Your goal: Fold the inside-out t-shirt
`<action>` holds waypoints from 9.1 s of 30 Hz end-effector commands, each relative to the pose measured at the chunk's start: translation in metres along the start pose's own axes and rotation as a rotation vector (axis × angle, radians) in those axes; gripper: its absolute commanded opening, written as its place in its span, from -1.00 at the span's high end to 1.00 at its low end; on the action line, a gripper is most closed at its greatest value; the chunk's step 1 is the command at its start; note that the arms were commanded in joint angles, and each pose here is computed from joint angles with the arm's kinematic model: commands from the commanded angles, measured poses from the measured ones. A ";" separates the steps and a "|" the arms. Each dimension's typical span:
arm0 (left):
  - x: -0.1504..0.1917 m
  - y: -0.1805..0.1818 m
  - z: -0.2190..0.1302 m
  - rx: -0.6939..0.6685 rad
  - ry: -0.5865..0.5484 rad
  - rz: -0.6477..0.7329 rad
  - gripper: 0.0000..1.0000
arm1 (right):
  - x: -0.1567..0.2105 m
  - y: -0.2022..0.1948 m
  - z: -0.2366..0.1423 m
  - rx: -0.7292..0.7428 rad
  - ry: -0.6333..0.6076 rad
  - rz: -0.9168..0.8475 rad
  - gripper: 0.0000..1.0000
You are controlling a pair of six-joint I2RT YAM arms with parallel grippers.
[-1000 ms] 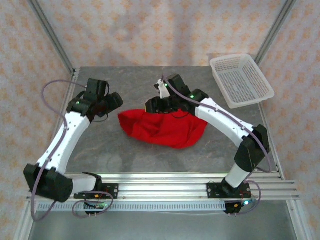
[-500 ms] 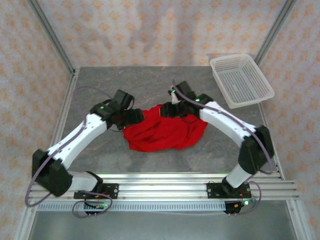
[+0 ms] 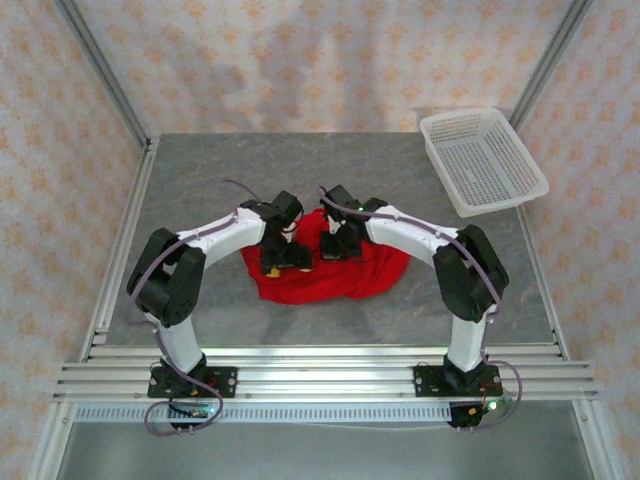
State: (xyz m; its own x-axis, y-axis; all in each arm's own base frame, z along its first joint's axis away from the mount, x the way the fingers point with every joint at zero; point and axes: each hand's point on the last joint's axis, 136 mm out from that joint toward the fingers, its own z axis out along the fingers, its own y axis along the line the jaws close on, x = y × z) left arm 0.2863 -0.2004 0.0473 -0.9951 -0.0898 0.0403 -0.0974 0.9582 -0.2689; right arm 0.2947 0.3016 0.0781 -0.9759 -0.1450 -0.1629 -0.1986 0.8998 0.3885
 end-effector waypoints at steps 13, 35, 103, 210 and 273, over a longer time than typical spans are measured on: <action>-0.050 -0.051 -0.156 0.456 -0.301 -0.031 1.00 | 0.066 -0.104 -0.027 0.145 -0.109 0.099 1.00; -0.015 -0.086 -0.170 0.505 -0.235 0.245 1.00 | -0.032 0.035 -0.073 -0.130 -0.399 -0.597 -0.42; -0.063 -0.066 -0.143 0.142 -0.635 -0.030 0.77 | -0.030 0.091 -0.175 -0.588 -0.353 -0.154 1.00; -0.033 -0.136 -0.340 1.069 -0.661 0.005 1.00 | -0.016 0.054 -0.231 -0.394 -0.779 -0.293 0.21; -0.045 -0.105 -0.259 0.784 -0.593 -0.013 1.00 | -0.049 0.086 -0.244 -0.377 -0.446 0.392 1.00</action>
State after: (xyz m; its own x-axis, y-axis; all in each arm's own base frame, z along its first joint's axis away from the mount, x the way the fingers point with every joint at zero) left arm 0.3458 -0.2321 0.3450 -0.8107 -0.4549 -0.3685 0.1442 0.4548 -0.8788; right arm 0.3067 0.2750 0.2989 -0.8562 0.4798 -0.1915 0.2309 0.6871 0.6889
